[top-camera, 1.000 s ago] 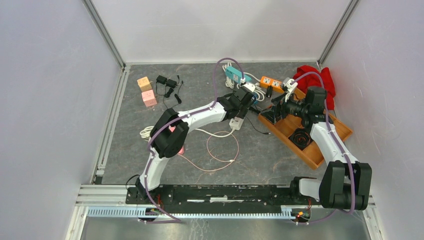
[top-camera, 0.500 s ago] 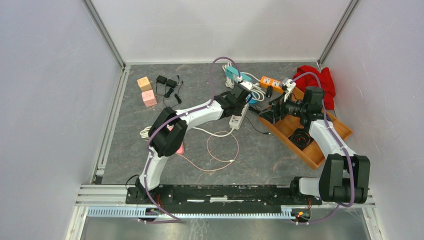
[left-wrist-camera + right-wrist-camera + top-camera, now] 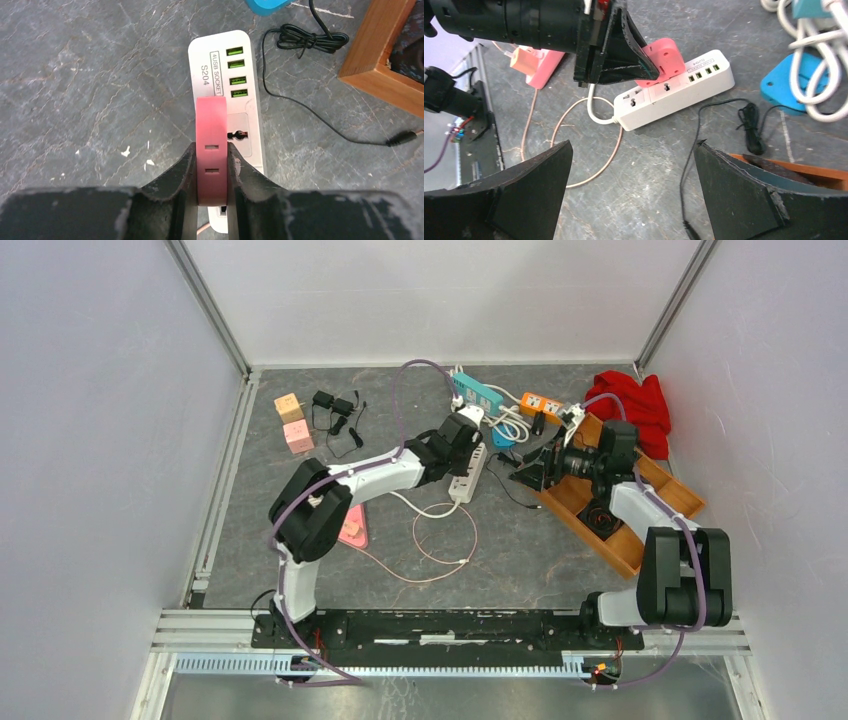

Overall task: Pull the plug off the socket
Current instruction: Remove the plug from the socket, then place the plug at the center of the board.

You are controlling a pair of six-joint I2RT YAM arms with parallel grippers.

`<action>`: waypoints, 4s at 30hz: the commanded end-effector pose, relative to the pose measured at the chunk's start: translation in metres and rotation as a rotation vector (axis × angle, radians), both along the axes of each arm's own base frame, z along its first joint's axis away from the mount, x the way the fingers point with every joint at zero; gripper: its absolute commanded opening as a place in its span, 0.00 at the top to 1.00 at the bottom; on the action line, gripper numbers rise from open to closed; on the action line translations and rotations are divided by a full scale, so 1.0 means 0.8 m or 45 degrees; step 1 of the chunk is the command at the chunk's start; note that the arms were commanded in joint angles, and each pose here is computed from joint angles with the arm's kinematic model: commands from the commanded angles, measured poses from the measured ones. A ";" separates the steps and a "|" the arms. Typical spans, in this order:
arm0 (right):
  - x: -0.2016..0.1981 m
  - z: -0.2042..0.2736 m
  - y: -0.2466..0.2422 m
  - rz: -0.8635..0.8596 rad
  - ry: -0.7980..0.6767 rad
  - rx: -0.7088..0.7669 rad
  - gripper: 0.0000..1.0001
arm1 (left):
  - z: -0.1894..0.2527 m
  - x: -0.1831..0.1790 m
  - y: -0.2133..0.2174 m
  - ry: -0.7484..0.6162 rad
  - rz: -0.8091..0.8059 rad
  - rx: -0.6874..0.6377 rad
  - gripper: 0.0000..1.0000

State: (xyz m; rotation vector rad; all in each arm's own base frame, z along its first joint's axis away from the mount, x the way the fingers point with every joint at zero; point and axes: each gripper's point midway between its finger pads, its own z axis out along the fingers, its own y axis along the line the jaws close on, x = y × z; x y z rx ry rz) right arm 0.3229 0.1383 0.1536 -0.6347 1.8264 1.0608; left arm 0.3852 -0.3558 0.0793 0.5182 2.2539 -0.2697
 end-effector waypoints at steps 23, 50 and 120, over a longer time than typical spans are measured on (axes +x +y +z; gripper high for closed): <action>-0.028 -0.047 0.094 -0.096 0.368 0.274 0.02 | 0.160 -0.032 0.010 -0.225 0.248 -0.844 0.98; -0.030 -0.058 0.100 -0.118 0.430 0.337 0.12 | 0.175 -0.077 -0.047 -0.233 0.184 -0.975 0.98; -0.012 -0.137 0.097 -0.084 0.519 -0.146 0.52 | 0.154 0.064 0.366 -0.259 0.549 -0.420 0.98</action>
